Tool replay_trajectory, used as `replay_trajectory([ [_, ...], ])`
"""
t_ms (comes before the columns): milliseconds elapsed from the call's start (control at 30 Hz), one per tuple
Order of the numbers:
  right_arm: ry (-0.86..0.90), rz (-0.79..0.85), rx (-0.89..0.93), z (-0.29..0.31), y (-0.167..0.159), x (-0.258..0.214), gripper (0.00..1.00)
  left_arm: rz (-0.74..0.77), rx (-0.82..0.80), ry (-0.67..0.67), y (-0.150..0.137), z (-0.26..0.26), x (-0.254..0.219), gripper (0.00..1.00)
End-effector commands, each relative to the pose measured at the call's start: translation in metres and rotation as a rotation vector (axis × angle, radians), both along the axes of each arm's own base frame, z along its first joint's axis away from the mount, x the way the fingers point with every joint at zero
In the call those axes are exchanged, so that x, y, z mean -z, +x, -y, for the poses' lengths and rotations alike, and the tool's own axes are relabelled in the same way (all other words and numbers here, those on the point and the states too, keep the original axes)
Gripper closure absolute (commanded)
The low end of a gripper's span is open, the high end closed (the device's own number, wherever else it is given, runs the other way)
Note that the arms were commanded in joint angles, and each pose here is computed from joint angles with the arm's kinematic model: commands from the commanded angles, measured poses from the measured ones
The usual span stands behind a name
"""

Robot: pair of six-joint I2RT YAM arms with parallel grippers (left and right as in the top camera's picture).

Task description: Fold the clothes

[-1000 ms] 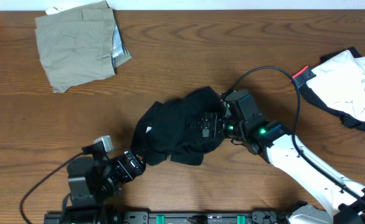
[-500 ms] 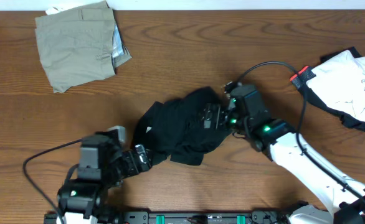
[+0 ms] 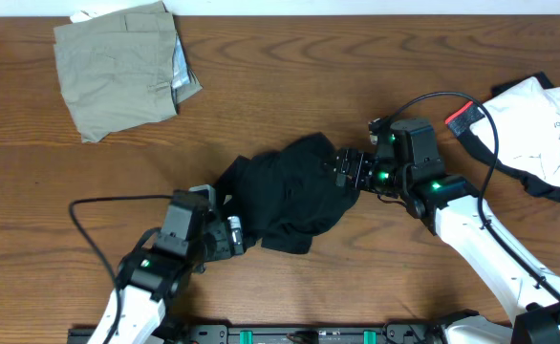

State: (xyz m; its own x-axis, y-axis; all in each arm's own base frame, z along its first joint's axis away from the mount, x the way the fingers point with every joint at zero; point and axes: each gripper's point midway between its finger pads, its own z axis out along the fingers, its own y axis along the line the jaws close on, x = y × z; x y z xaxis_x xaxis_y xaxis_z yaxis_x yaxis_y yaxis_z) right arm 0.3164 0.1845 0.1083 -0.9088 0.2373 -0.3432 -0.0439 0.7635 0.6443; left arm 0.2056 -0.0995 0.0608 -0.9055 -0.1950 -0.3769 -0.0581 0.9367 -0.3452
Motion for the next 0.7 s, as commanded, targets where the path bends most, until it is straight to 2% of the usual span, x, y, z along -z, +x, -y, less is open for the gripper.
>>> replay_trajectory([
  [0,-0.018,0.005,-0.027,-0.002,-0.003,0.005,0.04,-0.037,0.015,-0.015,0.002,0.009,0.007,0.12],
  [67,-0.019,0.004,-0.027,-0.001,-0.003,0.005,0.04,-0.049,0.03,-0.009,0.004,0.013,0.013,0.16],
  [233,-0.052,-0.028,-0.011,0.005,-0.007,0.012,0.04,-0.086,0.027,0.01,0.004,0.015,0.024,0.35],
  [333,-0.084,-0.053,0.006,0.01,-0.011,0.018,0.04,-0.114,0.028,0.022,0.001,0.014,0.031,0.41],
  [500,-0.094,-0.07,0.007,0.012,-0.014,0.021,0.06,-0.141,0.02,0.026,-0.002,0.013,0.035,0.62],
  [667,-0.093,-0.075,0.009,0.012,-0.015,0.022,0.06,-0.153,0.021,0.023,-0.005,0.013,0.035,0.7],
])
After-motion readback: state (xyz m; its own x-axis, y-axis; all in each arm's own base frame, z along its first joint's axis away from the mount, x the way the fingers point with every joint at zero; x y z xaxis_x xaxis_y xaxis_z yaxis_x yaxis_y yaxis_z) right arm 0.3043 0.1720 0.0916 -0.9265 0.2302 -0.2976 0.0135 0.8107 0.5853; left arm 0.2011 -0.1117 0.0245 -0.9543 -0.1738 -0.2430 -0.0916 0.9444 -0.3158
